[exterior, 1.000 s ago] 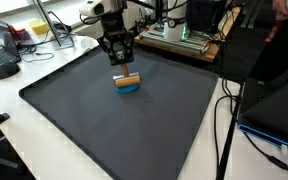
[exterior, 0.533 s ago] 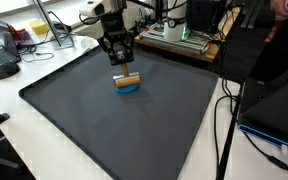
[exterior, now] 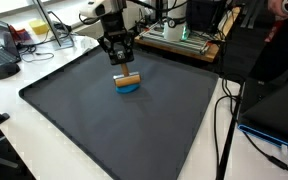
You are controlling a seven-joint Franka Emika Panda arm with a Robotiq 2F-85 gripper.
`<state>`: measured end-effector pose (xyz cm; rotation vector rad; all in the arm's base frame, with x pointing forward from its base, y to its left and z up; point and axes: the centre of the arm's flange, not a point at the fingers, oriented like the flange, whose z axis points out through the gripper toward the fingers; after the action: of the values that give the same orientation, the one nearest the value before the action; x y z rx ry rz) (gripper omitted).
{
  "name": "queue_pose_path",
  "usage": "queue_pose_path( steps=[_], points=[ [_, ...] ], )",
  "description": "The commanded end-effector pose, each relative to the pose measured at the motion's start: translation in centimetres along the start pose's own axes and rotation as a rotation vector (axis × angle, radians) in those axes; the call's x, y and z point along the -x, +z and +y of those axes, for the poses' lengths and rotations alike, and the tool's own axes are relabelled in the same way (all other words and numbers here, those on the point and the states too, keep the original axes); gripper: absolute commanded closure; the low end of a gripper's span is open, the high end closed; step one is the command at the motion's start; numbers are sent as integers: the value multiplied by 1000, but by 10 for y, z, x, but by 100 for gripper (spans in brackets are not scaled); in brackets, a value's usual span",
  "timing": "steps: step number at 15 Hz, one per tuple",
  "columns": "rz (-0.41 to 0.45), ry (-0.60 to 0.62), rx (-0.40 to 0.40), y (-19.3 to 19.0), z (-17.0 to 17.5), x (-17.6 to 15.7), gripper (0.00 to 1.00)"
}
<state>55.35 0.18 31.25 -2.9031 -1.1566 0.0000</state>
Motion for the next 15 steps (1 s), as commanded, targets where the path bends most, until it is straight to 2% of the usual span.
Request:
queue_pose_path(
  steps=[1,15],
  points=[
    [-100,-19,-40,38,5,15,78],
    [-157,-49,-46,39,5,16,78]
  ],
)
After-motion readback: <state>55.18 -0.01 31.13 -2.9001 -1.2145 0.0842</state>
